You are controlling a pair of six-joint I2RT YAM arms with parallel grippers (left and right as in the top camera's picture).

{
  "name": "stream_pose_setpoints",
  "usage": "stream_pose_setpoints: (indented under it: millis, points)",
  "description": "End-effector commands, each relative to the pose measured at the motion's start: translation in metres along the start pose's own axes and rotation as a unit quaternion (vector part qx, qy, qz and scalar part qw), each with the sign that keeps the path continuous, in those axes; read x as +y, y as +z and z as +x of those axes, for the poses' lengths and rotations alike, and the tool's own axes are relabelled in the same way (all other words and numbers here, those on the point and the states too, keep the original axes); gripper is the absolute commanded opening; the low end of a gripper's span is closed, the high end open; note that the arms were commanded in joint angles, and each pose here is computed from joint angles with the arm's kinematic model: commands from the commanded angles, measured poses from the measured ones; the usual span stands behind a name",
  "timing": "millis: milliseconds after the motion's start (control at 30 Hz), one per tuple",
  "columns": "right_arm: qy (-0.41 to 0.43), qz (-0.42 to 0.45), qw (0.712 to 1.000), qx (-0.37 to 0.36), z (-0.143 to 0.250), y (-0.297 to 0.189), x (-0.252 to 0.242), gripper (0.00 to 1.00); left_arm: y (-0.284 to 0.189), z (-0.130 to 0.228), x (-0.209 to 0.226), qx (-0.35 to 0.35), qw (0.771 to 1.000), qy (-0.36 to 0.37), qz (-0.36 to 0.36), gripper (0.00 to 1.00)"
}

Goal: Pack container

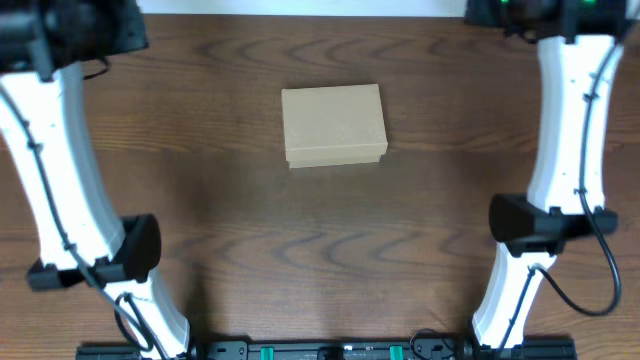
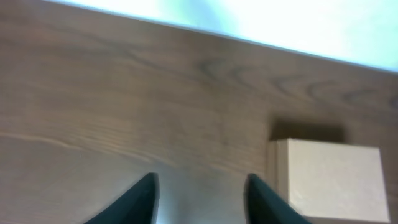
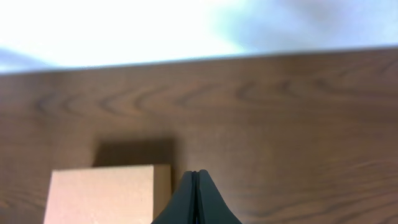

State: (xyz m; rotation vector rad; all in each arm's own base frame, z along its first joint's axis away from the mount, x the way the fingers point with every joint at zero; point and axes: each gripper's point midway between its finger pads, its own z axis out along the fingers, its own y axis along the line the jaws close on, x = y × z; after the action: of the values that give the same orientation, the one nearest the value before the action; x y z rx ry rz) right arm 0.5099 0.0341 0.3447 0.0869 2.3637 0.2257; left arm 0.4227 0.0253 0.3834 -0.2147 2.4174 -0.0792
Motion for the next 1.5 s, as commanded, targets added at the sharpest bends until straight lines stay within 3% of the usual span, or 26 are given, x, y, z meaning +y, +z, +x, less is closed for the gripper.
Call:
stream_pose_setpoints:
  millis: [0, 100, 167, 433, 1467]
  points:
    - [-0.024, -0.002, 0.997, -0.075, -0.026, -0.060, 0.006, 0.01, -0.033, -0.010, 0.010, -0.047, 0.999, -0.011, -0.010, 0.76]
    - [-0.027, 0.007, 0.992, -0.120, -0.039, -0.095, 0.007, 0.02, -0.057, -0.015, 0.010, -0.079, 0.997, -0.009, -0.009, 0.97]
    - [-0.029, 0.005, 0.990, -0.139, -0.043, -0.112, 0.010, 0.09, -0.068, -0.016, 0.010, -0.091, 0.996, -0.007, -0.008, 0.96]
    - [-0.030, 0.001, 0.988, -0.151, -0.039, -0.139, 0.013, 0.99, -0.073, -0.011, 0.010, -0.087, 0.996, -0.007, -0.008, 0.96]
    - [-0.027, 0.003, 0.991, -0.130, -0.029, -0.135, 0.012, 0.99, -0.073, -0.011, 0.010, -0.087, 0.996, -0.007, -0.008, 0.96]
